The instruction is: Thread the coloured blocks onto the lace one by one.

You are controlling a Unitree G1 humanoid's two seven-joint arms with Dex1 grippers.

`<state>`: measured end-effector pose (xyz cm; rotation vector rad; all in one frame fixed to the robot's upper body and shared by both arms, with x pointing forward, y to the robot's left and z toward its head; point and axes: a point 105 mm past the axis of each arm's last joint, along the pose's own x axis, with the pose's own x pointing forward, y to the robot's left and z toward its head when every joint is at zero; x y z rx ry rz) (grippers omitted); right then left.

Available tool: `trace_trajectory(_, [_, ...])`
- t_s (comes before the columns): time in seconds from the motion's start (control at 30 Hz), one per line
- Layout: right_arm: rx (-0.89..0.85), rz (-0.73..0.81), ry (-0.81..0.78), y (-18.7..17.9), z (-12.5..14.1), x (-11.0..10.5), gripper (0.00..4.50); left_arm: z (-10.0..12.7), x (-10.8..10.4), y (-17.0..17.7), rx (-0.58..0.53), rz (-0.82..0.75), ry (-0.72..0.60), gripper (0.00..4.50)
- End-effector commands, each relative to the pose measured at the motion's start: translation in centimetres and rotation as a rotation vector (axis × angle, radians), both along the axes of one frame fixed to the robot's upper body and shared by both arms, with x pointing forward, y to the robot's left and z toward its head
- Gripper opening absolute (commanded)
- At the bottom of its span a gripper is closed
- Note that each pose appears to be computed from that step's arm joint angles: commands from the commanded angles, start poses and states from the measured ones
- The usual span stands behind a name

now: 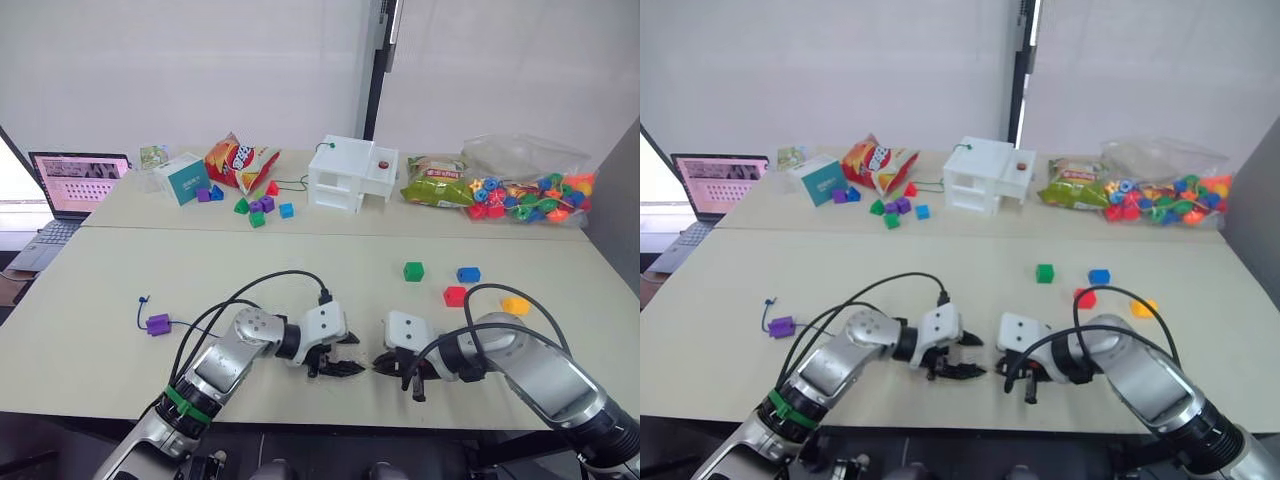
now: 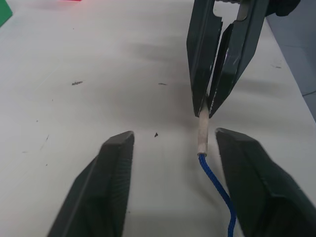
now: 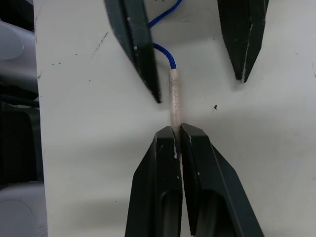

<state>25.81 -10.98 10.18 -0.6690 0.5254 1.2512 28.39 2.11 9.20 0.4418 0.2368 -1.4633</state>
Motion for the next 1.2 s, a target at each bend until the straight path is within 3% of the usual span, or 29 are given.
trace_trajectory(0.03, [0.006, 0.02, -0.046, 0.4, 1.0, 0.0, 0.0, 0.8, -0.4, -0.6, -0.014, -0.044, -0.03, 1.27])
trace_trajectory(0.17, [0.008, 0.018, -0.049, 0.5, 1.1, 0.0, 0.0, 0.7, -0.6, -0.5, -0.003, -0.054, -0.018, 0.03])
trace_trajectory(0.63, [0.029, 0.006, -0.048, 0.6, 1.2, -0.1, 0.0, 0.8, -0.5, -0.6, -0.013, -0.043, -0.02, 0.03])
trace_trajectory(0.83, [0.138, -0.193, -0.106, -0.7, 2.8, 0.4, 2.05, 0.9, -0.6, 0.0, 0.007, -0.033, -0.026, 0.0])
trace_trajectory(1.03, [0.352, -0.6, -0.161, -6.1, 4.1, -1.1, 4.1, 1.2, -0.9, 1.3, 0.026, -0.015, -0.022, 0.0])
trace_trajectory(1.2, [0.382, -1.086, -0.297, -12.8, 2.6, -3.3, 4.1, 1.3, -0.9, 1.7, 0.015, 0.015, -0.005, 0.0])
